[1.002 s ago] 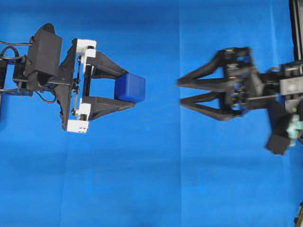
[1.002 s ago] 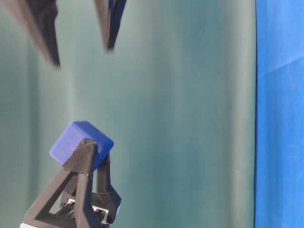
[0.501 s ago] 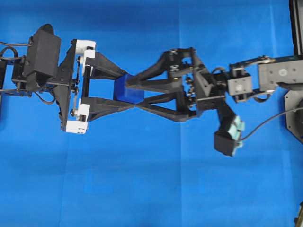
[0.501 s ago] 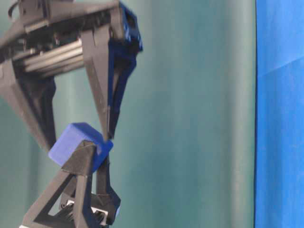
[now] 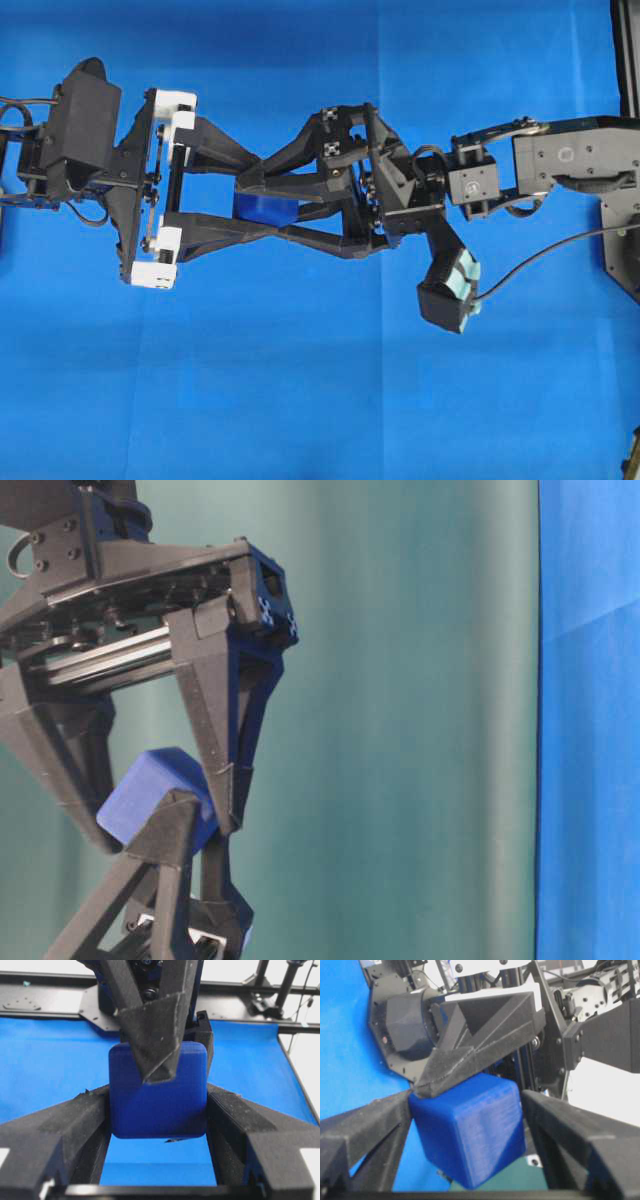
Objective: Handover the blue block to the right arm after grasping it with the left arm, then place it in the designated position.
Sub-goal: 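Close the right gripper on the cube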
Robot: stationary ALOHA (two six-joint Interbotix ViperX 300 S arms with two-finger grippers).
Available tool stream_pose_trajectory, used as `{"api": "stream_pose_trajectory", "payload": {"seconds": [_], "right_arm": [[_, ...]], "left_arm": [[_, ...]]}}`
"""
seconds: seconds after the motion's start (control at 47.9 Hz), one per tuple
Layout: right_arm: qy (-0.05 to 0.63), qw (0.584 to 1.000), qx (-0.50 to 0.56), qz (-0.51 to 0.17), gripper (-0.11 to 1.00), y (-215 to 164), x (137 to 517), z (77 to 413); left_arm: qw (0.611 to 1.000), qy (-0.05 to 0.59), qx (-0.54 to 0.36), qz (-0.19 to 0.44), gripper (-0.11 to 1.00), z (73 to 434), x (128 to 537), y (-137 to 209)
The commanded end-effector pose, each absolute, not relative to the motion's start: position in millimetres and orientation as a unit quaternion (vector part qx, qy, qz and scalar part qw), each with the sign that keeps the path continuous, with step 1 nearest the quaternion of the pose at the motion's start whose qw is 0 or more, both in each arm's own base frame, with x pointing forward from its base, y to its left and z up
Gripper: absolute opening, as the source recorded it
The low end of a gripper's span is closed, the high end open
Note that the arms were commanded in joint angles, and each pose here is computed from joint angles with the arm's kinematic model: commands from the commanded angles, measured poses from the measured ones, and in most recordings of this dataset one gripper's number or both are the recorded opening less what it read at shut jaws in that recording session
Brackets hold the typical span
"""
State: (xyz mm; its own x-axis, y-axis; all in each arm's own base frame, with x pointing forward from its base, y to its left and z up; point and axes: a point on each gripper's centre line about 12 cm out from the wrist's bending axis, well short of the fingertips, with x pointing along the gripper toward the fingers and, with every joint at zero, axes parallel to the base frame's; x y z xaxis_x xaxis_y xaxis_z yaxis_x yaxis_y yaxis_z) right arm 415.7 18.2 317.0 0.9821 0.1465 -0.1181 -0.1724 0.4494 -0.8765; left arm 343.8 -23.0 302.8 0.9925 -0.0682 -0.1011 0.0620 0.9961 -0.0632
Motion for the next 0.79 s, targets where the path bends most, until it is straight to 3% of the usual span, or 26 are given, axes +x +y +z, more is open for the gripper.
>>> {"api": "stream_pose_trajectory", "payload": {"seconds": [0.0,0.084,0.772], "right_arm": [[0.005,0.852,-0.516,0.083,0.70,18.0,413.8,332.8],[0.008,0.853,-0.516,0.080,0.50,16.9,413.4,335.5],[0.019,0.867,-0.493,0.077,0.49,15.4,413.7,336.4]], "left_arm": [[0.998,0.036,-0.031,-0.039,0.49,313.3,341.3,-27.0],[0.998,0.037,-0.030,-0.041,0.49,312.7,341.0,-28.6],[0.998,0.040,-0.028,-0.044,0.49,312.3,342.7,-30.3]]}}
